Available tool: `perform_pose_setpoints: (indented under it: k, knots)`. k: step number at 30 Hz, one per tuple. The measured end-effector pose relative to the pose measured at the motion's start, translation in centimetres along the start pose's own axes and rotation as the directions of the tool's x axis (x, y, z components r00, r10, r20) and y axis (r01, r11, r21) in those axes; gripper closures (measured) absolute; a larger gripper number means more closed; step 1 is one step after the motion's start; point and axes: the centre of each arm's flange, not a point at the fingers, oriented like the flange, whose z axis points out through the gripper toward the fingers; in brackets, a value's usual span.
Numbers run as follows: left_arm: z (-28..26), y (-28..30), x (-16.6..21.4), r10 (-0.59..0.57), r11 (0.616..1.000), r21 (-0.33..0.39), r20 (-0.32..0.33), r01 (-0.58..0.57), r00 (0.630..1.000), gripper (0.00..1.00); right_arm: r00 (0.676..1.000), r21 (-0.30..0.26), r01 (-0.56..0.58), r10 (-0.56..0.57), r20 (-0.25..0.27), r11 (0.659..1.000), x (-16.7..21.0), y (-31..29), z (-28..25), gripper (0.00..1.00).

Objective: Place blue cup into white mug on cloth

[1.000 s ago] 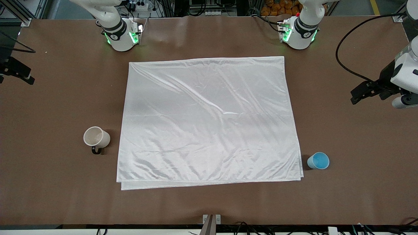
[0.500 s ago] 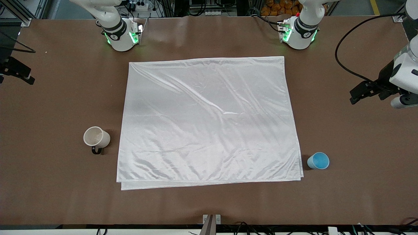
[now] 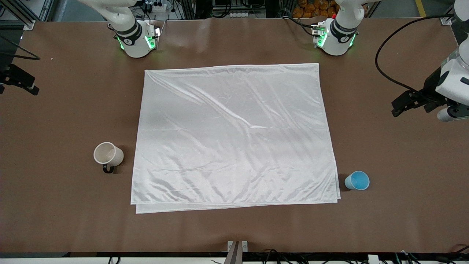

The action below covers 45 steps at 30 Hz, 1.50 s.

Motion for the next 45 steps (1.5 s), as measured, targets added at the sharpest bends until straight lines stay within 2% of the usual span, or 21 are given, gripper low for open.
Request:
perform_pose_setpoints:
  k: [15,28,33,45]
  knots:
    - [1.8,0.0,0.6,0.000,1.000,-0.001,0.025,0.000,1.000,0.00,0.998,0.003,-0.003,0.003,0.061,1.000,3.5,0.3,5.8,0.00]
    - [9.4,-0.4,4.5,-0.013,0.999,-0.032,0.039,0.014,0.999,0.00,0.996,0.004,-0.021,0.020,0.081,1.000,6.5,1.5,11.2,0.00]
    - [12.8,-0.2,5.6,-0.014,0.999,-0.046,0.025,0.015,1.000,0.00,0.997,0.004,-0.023,0.022,0.080,1.000,7.6,1.7,13.2,0.00]
    - [19.6,-0.2,6.8,0.014,1.000,-0.017,0.029,-0.013,0.999,0.00,0.993,0.001,-0.037,0.036,0.111,0.999,10.4,2.7,19.2,0.00]
